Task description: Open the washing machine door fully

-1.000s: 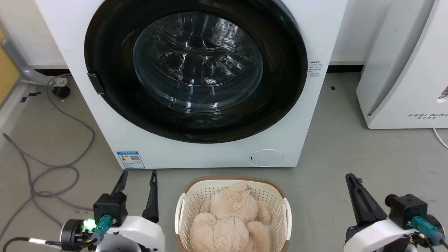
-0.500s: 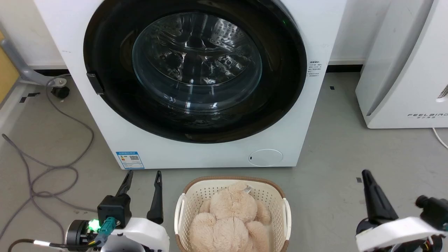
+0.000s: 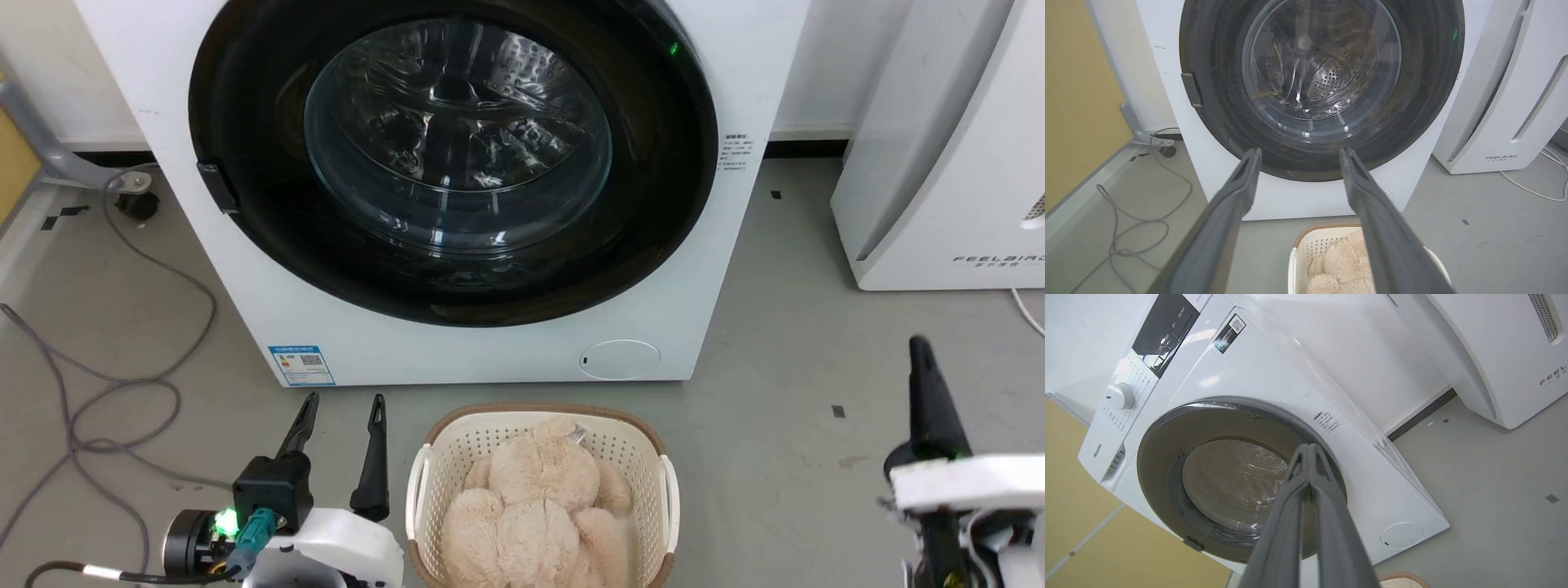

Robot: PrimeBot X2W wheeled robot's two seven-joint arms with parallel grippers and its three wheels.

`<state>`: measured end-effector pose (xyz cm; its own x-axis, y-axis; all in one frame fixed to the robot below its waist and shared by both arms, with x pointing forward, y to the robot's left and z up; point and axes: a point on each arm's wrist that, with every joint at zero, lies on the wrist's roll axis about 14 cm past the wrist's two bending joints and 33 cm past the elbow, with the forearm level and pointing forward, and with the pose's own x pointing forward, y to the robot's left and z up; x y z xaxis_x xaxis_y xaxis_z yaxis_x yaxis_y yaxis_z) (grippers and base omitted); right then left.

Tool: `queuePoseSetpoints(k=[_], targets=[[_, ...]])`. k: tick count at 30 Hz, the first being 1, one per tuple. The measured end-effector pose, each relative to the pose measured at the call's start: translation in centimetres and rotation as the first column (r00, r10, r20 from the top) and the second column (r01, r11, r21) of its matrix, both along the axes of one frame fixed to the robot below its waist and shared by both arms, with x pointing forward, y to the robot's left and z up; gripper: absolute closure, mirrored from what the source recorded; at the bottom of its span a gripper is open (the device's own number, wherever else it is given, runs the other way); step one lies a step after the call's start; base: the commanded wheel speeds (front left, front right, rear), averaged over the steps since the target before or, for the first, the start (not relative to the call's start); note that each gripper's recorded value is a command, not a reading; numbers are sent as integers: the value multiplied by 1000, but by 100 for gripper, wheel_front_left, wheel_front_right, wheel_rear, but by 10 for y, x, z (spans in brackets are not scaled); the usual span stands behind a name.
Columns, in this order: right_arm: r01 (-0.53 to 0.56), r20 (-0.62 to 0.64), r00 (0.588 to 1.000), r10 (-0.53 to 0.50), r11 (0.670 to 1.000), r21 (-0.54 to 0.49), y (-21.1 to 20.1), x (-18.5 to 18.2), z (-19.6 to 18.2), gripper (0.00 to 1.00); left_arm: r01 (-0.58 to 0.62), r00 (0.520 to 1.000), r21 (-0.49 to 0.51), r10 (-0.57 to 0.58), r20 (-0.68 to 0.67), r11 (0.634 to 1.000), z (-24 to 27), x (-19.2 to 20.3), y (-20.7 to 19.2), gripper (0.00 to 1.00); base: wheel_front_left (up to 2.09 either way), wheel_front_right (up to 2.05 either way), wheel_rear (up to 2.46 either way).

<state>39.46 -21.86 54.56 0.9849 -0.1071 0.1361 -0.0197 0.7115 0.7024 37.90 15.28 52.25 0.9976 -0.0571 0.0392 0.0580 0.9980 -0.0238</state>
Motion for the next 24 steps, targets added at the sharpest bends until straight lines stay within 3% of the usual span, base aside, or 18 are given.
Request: queuePoseSetpoints(k=[14,24], targets=[[32,92,994,-57,967,252,-34,55,31,100,23,1000,-21,-23,17,1000,0,19,-9,0,0,0,0],[-30,123,992,-7,953,302,-41,109,56,100,40,999,-34,-39,26,999,-4,38,-15,0,0,0,0]])
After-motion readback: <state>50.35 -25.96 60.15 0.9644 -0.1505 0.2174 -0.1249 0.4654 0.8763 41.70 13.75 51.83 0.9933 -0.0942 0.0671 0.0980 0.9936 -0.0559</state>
